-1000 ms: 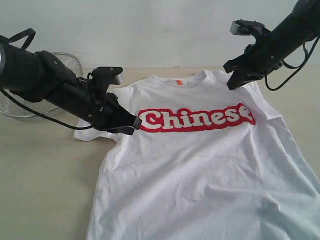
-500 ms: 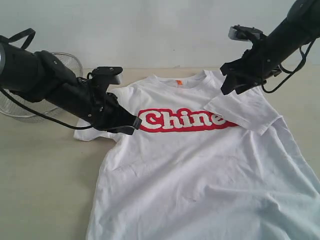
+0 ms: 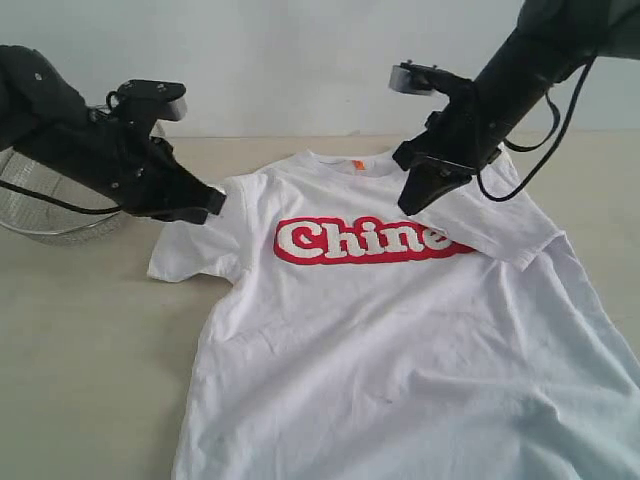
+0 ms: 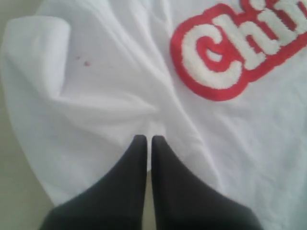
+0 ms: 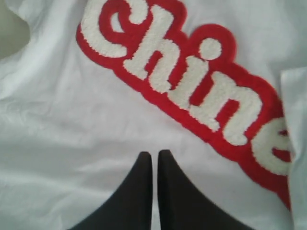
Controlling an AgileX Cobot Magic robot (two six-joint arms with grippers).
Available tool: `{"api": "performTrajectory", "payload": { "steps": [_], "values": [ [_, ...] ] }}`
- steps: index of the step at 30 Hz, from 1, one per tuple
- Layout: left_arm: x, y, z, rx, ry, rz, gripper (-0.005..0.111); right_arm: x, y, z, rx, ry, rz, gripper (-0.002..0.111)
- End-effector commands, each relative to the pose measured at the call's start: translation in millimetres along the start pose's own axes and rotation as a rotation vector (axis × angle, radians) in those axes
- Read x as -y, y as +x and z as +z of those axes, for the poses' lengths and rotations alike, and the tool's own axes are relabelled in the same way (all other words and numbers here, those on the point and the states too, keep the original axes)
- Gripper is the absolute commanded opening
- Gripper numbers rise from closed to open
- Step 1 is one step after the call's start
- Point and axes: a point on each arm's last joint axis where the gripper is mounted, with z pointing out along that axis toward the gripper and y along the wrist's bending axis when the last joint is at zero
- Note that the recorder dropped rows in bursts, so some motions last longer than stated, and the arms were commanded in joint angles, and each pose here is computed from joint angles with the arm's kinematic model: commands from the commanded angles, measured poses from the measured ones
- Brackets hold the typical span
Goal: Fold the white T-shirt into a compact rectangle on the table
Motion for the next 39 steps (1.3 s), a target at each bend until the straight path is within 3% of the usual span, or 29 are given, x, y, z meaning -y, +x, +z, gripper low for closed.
{"api": "performTrajectory", "payload": {
  "steps": [1, 9, 17, 27, 31, 39],
  "values": [
    [-21.6, 11, 10, -0.057, -0.025, -0.095, 0.004, -21, -5, 10, -0.024, -0.022, -0.051, 0.0],
    [-45.5, 14, 20, 0.023, -0.138, -0.119, 0.004, -38, -10, 20, -0.04, -0.034, -0.093, 0.0],
    [-83.7, 32, 32, 0.002, -0.204, -0.195, 0.004, -38, -9, 20, -0.049, -0.037, -0.092, 0.0],
    [-126.4, 37, 19, 0.07, -0.308, -0.267, 0.004, -39, -9, 20, -0.05, -0.038, -0.092, 0.0],
    [-124.3, 34, 18, 0.026, -0.254, -0.27, 0.004, -39, -9, 20, -0.05, -0.038, -0.092, 0.0],
    [-83.5, 23, 35, -0.002, -0.175, -0.196, 0.004, -38, -9, 20, -0.054, -0.033, -0.104, 0.0]
  ]
}}
